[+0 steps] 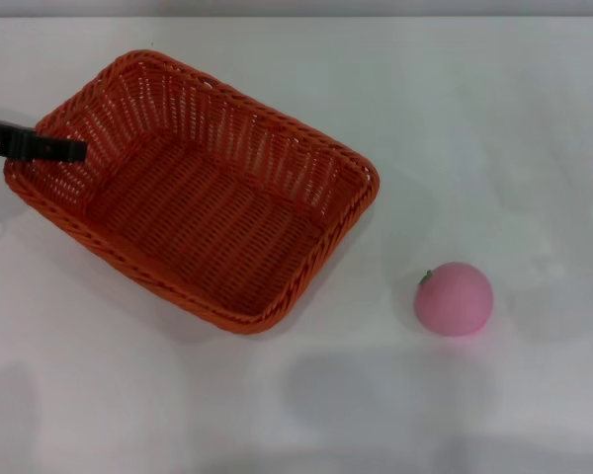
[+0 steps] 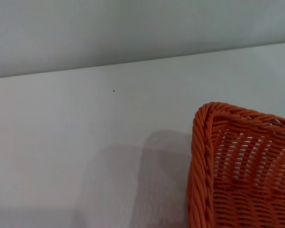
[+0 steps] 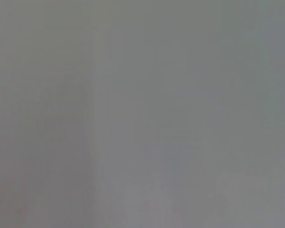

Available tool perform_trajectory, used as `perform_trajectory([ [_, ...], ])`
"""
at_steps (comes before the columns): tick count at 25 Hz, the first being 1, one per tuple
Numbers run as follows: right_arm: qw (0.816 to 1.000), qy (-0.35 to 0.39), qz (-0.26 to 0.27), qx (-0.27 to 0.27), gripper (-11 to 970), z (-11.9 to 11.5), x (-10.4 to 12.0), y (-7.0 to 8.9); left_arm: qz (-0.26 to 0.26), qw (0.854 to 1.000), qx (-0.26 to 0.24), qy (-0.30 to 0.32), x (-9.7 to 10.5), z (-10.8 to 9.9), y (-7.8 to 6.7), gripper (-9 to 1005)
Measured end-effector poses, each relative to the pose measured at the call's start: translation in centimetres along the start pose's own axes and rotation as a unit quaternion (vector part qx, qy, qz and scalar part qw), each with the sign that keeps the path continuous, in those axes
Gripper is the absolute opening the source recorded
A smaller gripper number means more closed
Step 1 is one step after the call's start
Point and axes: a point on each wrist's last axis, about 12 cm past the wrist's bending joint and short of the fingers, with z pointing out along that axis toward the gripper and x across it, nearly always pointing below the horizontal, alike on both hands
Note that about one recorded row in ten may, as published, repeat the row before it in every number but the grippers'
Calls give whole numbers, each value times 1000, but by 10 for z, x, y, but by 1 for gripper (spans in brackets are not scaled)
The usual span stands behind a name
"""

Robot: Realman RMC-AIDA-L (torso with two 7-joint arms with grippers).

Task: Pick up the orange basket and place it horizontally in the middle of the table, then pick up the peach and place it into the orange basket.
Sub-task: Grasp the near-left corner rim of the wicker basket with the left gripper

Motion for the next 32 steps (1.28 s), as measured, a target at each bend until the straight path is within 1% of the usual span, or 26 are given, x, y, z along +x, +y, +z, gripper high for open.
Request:
perform_trajectory([
  [5,1000,4,5,-3,752,0,1,1,17,1000,-9,3,-4,6,-2,728],
  [11,1000,5,9,-3,750,0,2,2,34,999,-10,0,-9,8,-4,702],
  [16,1000,6,10,-2,749,0,2,2,39,999,-11,-2,-10,9,-4,680],
  [21,1000,6,11,-2,747,0,3,3,39,999,-9,1,-10,11,-6,434],
  [32,1000,5,10,-4,744,2,2,3,28,1000,-3,10,-7,16,-7,201],
])
